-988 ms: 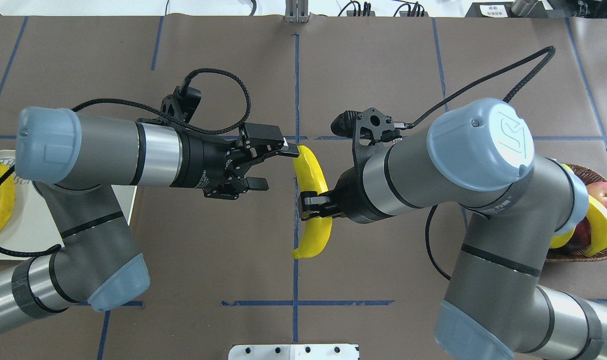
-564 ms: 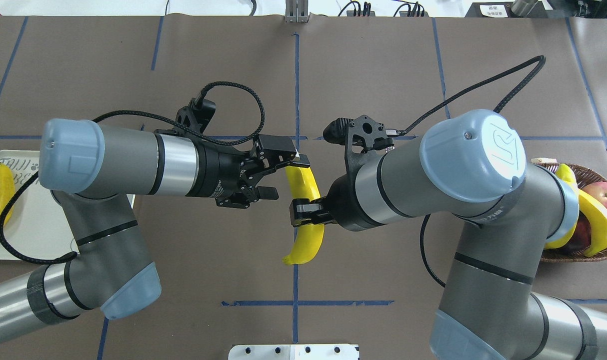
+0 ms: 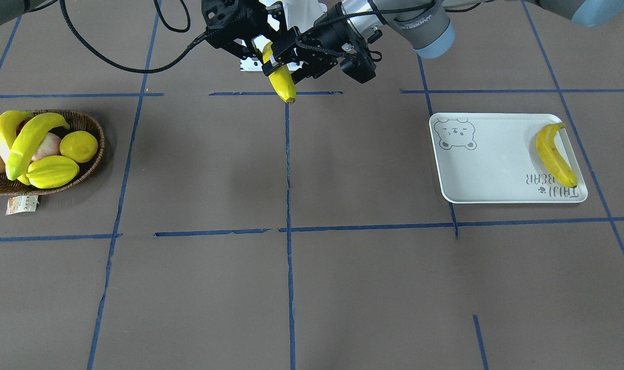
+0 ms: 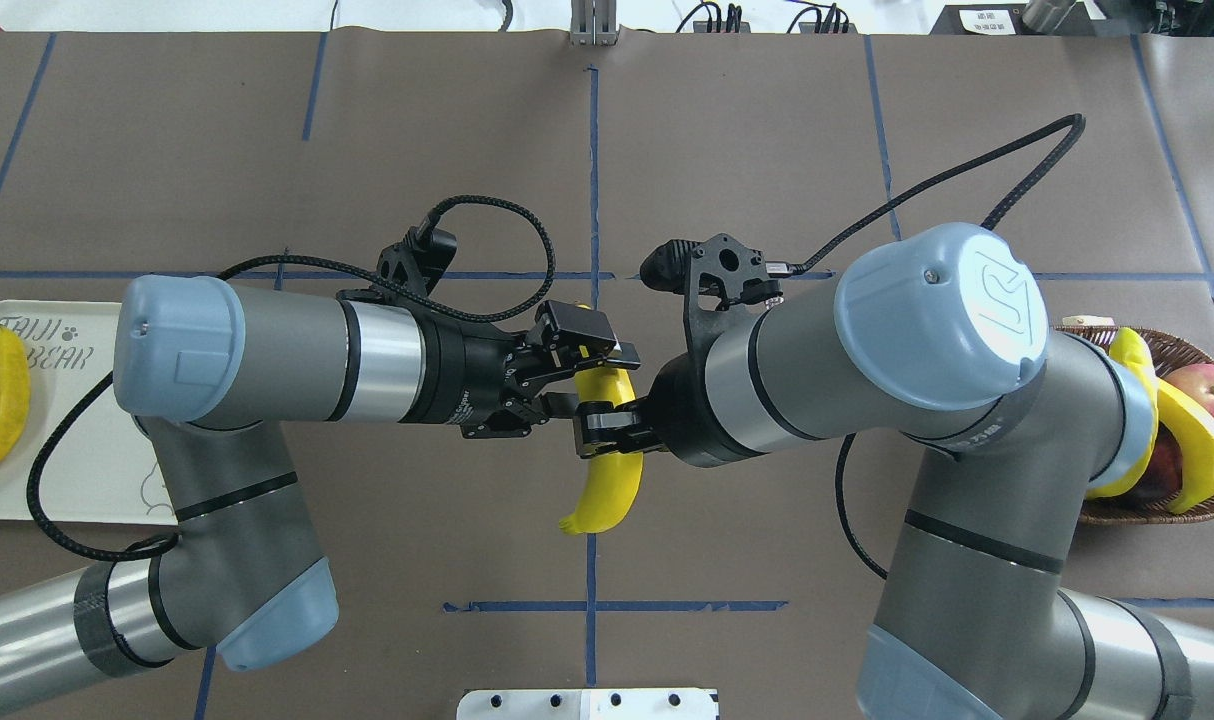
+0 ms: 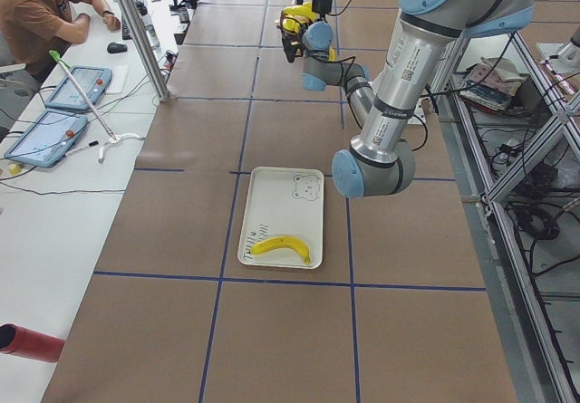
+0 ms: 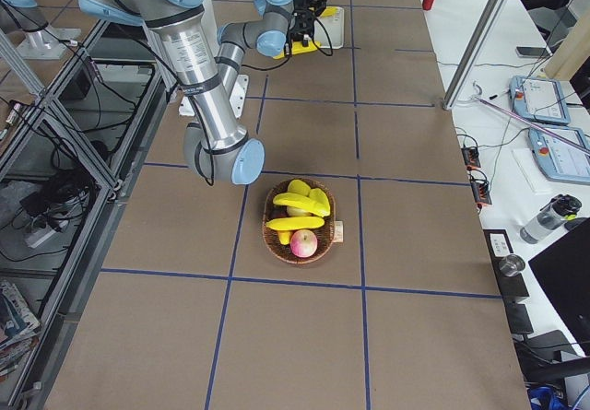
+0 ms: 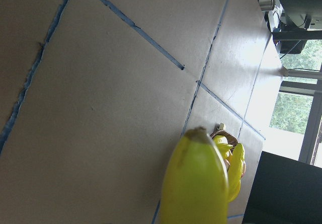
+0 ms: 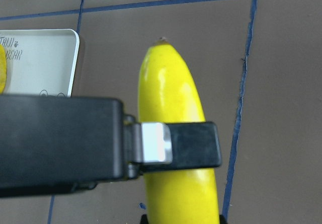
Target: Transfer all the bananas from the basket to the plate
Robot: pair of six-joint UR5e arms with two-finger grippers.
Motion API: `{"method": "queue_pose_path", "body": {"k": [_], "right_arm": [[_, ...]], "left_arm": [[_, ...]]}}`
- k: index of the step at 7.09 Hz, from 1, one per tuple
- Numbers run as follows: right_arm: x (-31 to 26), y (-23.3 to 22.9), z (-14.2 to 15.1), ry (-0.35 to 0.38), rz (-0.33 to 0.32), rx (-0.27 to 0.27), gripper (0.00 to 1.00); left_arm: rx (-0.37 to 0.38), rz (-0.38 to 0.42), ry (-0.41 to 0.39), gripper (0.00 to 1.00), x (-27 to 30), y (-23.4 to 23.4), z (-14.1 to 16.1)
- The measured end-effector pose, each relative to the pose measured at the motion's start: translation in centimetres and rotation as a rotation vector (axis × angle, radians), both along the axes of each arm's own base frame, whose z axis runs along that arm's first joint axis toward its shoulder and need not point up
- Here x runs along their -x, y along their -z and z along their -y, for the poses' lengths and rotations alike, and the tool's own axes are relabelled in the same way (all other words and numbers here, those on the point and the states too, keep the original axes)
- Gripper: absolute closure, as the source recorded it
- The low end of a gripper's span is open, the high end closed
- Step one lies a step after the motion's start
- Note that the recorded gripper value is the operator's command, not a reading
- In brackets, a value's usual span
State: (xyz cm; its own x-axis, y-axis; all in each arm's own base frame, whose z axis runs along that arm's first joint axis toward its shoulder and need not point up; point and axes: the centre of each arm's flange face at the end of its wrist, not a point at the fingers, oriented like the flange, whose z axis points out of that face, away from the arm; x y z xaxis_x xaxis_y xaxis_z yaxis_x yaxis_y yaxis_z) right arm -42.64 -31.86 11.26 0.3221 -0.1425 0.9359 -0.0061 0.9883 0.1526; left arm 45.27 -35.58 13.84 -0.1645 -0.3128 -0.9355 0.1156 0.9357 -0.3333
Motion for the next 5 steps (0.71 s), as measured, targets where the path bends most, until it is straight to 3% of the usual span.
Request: {"method": "queue_pose_path", "body": {"k": [1,2,5], "right_arm": [[0.00,0.01,-0.03,0.001,0.000,0.000,0.54],[-0.01,0.00,-0.05,0.003,0.000,0.000,0.01],[-0.41,0.31,-0.32,0.000,0.014,0.012,0.00]], "left_arm": [[0.000,0.002,0.000,1.00,-0.04,-0.05,-0.02],[0.000,0.005,-0.001,1.00,-0.09,-0.13,-0.05],[0.007,0.015,0.000,1.00,-0.23,-0.56,0.09]]}}
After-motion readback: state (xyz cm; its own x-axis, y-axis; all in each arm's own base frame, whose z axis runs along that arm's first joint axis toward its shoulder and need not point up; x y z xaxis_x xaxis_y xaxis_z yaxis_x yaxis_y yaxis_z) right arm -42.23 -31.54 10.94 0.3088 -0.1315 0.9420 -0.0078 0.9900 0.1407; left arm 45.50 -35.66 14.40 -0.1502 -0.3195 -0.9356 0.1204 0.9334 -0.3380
